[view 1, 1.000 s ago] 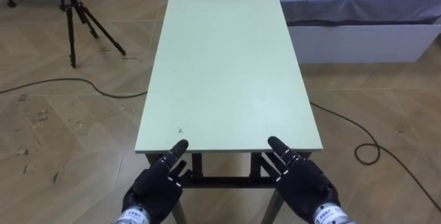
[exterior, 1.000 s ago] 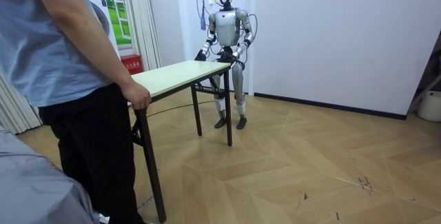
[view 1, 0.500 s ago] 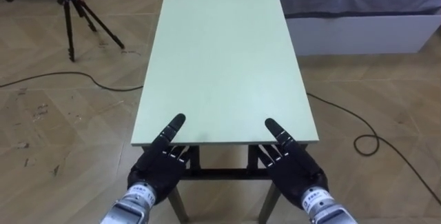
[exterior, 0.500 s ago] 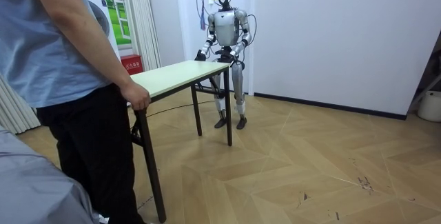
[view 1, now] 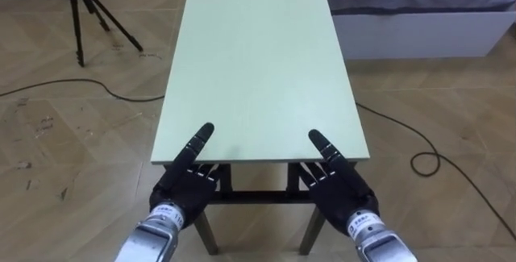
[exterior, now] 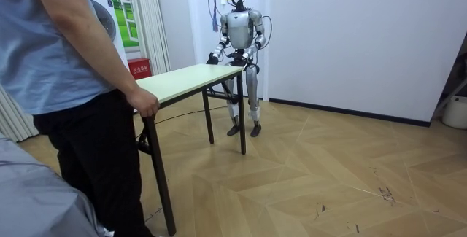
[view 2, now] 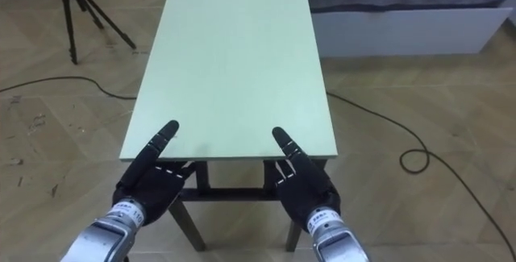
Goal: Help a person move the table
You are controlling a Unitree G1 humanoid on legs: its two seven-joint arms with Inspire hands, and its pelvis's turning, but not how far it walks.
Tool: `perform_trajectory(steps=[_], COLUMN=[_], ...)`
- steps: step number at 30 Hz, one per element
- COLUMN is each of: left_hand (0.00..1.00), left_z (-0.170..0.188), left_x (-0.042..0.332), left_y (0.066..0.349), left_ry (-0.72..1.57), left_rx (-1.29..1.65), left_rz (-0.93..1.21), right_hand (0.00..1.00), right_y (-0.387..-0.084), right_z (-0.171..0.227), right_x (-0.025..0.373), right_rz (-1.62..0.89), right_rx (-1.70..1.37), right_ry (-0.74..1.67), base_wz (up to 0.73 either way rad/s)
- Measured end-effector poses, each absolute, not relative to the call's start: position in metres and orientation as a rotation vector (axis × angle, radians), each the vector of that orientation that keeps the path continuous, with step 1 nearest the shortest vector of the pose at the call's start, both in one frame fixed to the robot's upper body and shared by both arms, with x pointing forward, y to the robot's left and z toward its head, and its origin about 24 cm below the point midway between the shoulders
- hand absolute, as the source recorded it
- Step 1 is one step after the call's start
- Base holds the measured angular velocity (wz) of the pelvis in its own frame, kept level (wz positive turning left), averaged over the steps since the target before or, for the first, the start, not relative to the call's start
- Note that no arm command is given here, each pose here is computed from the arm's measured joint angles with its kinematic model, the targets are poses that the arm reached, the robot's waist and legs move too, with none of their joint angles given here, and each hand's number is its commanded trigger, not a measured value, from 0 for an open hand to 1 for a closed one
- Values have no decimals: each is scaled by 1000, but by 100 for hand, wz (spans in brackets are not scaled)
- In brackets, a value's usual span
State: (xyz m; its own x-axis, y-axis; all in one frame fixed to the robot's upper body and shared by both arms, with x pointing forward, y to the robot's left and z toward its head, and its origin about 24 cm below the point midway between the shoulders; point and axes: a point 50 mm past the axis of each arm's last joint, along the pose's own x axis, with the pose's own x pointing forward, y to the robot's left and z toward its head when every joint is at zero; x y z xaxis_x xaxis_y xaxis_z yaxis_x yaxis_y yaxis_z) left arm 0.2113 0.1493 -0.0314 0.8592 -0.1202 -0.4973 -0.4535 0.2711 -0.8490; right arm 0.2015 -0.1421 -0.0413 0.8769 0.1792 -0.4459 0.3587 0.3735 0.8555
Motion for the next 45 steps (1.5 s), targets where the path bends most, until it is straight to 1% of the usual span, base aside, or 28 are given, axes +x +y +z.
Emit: perform_trajectory(steps=[8,12,19,45], left_hand=[100,100,100,100], left_z=[-31,-32,-39,-43], left_x=[212,212,210,208], left_y=[149,141,137,137], left_ry=[520,538,567,582], left_rx=[-1297,-1317,-1328,-1290], left_rz=[239,254,277,285], right_hand=[100,100,100,100], right_y=[-142,-145,-145,-145], right_z=[-40,-43,-42,-41], right_x=[202,202,204,204], right_rz=[-132,-201,-218,-218], right_rx=[1232,1225,1198,1187], right_ry=[514,554,564,568], base_wz=[0,1,2,0])
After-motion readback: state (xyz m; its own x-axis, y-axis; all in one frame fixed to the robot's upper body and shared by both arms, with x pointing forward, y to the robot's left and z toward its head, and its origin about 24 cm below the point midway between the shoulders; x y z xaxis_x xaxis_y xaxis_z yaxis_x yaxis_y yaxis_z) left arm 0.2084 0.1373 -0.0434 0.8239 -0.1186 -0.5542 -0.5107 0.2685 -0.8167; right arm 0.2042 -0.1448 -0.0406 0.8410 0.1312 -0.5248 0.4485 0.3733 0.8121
